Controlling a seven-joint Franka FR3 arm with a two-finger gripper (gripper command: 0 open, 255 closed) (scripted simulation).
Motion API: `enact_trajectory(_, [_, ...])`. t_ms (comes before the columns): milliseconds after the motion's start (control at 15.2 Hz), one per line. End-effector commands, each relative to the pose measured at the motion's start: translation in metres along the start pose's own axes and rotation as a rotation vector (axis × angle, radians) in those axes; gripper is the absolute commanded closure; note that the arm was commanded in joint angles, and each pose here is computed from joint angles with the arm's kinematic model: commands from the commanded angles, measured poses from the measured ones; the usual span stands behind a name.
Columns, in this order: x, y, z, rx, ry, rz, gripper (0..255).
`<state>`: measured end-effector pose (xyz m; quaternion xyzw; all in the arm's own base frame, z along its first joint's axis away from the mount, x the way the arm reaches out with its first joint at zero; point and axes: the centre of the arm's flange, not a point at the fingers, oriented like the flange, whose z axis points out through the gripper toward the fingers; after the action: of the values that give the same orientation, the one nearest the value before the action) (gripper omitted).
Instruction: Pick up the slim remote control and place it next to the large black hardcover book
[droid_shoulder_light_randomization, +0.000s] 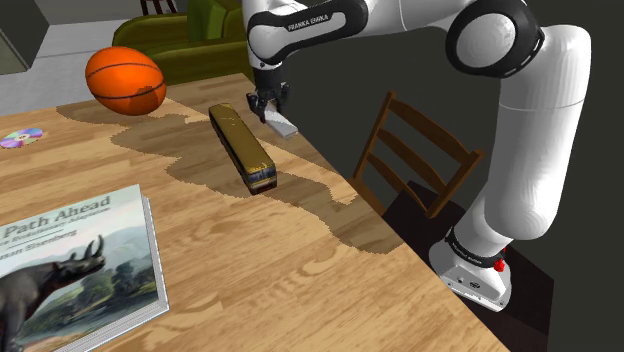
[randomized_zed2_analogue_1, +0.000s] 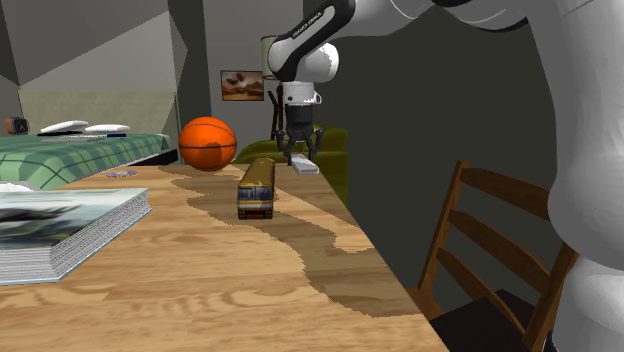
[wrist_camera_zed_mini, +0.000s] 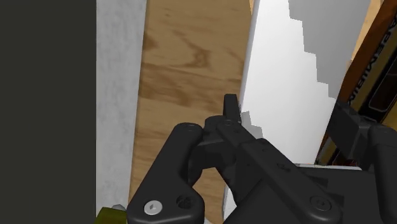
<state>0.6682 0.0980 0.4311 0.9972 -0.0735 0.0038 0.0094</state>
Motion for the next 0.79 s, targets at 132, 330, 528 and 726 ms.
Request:
enact_trajectory(132, [0.0, 0.001, -0.021, 0.0, 0.0, 0.0, 255])
enact_trajectory(330, [-0.009, -0.008, -0.03, 0.0, 0.0, 0.0, 255])
enact_trajectory(528, [-0.037, -0.037, -0.031, 0.0, 0.0, 0.0, 255])
enact_trajectory(726, [-0.064, -0.065, -0.032, 0.0, 0.0, 0.0, 255])
